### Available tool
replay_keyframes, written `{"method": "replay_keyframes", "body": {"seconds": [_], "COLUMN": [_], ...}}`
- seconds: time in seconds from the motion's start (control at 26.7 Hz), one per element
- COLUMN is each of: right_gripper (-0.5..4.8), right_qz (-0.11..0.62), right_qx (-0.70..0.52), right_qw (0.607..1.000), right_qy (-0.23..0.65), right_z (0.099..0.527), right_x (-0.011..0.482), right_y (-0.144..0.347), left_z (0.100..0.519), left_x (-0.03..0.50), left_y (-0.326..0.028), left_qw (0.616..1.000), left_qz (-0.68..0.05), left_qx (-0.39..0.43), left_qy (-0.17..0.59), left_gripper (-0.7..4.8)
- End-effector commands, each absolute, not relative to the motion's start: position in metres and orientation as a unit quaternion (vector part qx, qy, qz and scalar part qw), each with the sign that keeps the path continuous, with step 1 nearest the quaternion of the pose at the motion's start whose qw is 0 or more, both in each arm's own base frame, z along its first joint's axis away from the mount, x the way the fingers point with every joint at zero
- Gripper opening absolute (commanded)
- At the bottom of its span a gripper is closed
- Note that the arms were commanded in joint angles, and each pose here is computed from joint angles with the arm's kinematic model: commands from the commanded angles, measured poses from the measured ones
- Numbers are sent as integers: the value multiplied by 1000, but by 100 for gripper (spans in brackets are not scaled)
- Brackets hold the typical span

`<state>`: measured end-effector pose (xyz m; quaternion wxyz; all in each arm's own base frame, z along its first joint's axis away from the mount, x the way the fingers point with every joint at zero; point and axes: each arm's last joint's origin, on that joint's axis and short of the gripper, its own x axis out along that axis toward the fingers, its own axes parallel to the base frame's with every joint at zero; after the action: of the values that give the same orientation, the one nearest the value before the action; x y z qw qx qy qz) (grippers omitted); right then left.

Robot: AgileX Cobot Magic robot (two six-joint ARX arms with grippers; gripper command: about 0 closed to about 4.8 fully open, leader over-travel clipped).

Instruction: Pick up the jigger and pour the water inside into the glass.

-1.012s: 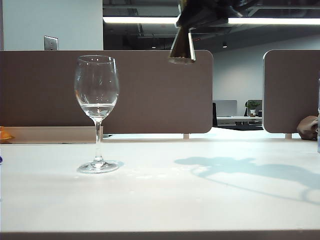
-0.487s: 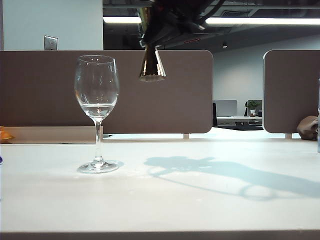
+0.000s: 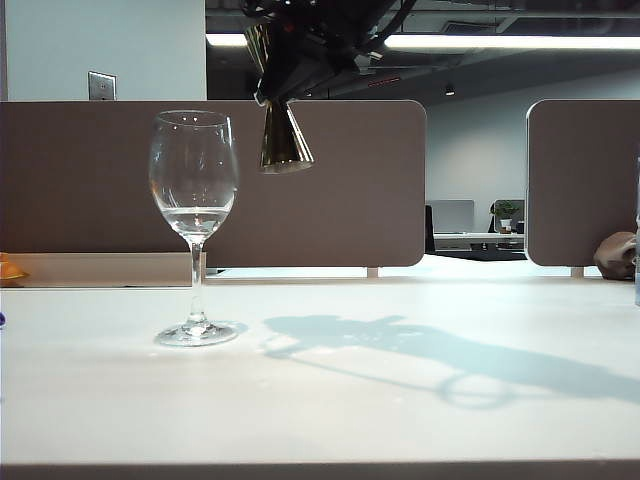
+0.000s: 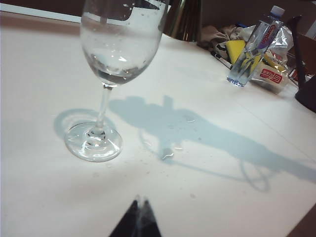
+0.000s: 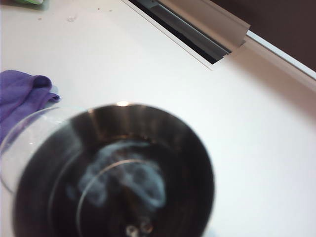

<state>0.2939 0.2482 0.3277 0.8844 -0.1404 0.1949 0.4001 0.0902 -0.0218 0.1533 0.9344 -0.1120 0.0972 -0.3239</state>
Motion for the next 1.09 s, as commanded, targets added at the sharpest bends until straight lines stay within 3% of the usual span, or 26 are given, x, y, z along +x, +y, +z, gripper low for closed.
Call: {"method": "replay_keyframes", "body": {"seconds": [0.04, 1.09], "right_gripper": [-1, -1], "right_qz": [381, 365], "right_qx": [-154, -242], "right_qw": [895, 882], "right_qy": [174, 174], "right_z": [334, 341], "right_x": [294, 304], "right_y": [248, 266], "left_z": [153, 153], "left_x": [90, 90], "left_y": [-22, -22], "left_qw": [934, 934], "left_qz": [-325, -325], "left_qx": [-109, -109], "left_qy": [97, 97], "left_gripper": [-5, -5]}}
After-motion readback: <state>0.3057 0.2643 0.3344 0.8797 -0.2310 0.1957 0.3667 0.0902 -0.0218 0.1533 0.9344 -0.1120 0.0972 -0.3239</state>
